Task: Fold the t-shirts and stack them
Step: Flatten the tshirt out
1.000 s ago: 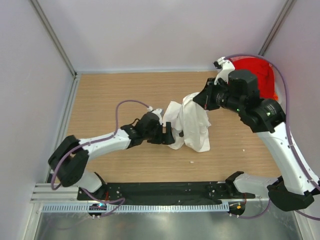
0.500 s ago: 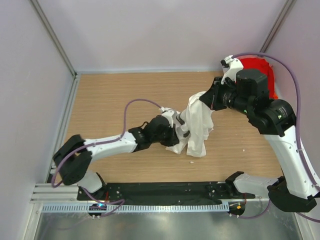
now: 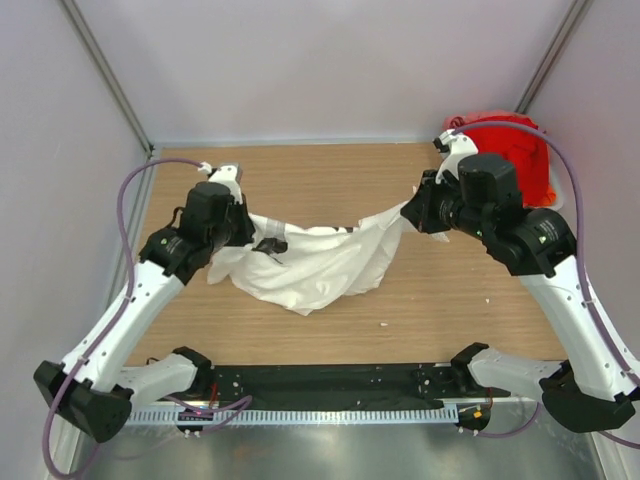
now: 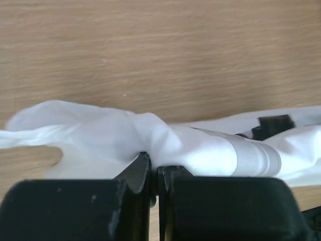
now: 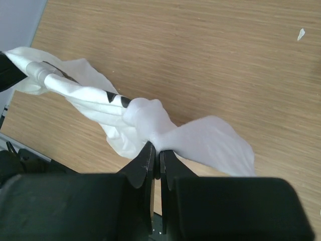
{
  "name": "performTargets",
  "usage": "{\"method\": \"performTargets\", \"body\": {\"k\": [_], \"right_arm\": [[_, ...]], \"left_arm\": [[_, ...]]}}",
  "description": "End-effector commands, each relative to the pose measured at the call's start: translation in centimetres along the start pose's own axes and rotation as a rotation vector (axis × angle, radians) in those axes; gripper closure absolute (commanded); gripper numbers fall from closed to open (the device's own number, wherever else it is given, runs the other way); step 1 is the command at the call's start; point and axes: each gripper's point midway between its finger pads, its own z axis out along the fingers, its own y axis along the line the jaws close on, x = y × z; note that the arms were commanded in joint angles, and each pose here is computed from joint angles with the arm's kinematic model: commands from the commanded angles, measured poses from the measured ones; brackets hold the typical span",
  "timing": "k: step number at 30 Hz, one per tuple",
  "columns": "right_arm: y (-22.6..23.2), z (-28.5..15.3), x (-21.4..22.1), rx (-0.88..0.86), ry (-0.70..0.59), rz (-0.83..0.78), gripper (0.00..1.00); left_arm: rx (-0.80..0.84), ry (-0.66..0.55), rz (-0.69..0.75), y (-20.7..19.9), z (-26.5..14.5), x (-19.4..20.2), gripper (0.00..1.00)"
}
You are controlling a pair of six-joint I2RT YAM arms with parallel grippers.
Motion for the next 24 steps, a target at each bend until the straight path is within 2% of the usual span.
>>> {"method": "performTargets", "body": {"k": [1,7,11,13,14,16,17,18,19,20,21,23,24], "right_arm": [[0.7,0.1,-1.1,-0.036,-0.061,0.013,0.91],[-0.1,0.9,1.6,-0.023,-0.02,0.025,0.98],[-0.4,2.5,4.7,-0.039,0.041,0.049,0.99],[-0.7,3.0,5.0,-0.03,0.036,0.061,0.99],[-1.0,3.4,5.4,-0.014,0.046,0.063,0.99],[-3.1,4.0,5.8,0.101,0.049,0.064,0.99],[-3.7,4.0,5.9,0.135,0.047,0.063,0.99],[-4.7,4.1,6.3,0.187,0.049,0.059,0.99],[-5.8,3.9,6.3,0.245,0.038,0.057,0.99],[-6.4,4.2,6.7,0.273,0.046,0.049,0.99],[-6.8,4.2,6.9,0.293,0.047,0.047,0.99],[-7.4,4.6,7.2,0.323,0.056,0.045,0.99],[-7.6,4.8,7.3,0.336,0.059,0.046,0.99]], "left_arm": [[-0.12,0.144,0.105,3.2,0.8,2.3,1.0],[-0.159,0.174,0.115,4.2,2.9,0.1,1.0],[-0.214,0.217,0.159,4.9,5.6,-1.5,1.0],[-0.247,0.277,0.146,5.7,9.1,-1.8,0.94],[-0.235,0.379,0.118,5.8,9.2,-0.3,0.91],[-0.268,0.421,0.073,5.8,9.6,-0.4,0.69],[-0.318,0.365,0.103,6.0,9.0,-1.0,0.57],[-0.314,0.369,0.145,4.4,8.5,1.2,0.26],[-0.295,0.263,0.142,3.0,6.8,-0.2,0.13],[-0.24,0.257,0.166,0.6,6.0,1.0,0.0],[-0.213,0.296,0.165,0.0,5.7,3.4,0.0],[-0.151,0.27,0.087,-2.1,4.1,5.0,0.0],[-0.098,0.337,0.085,-3.3,3.6,8.7,0.02]]}}
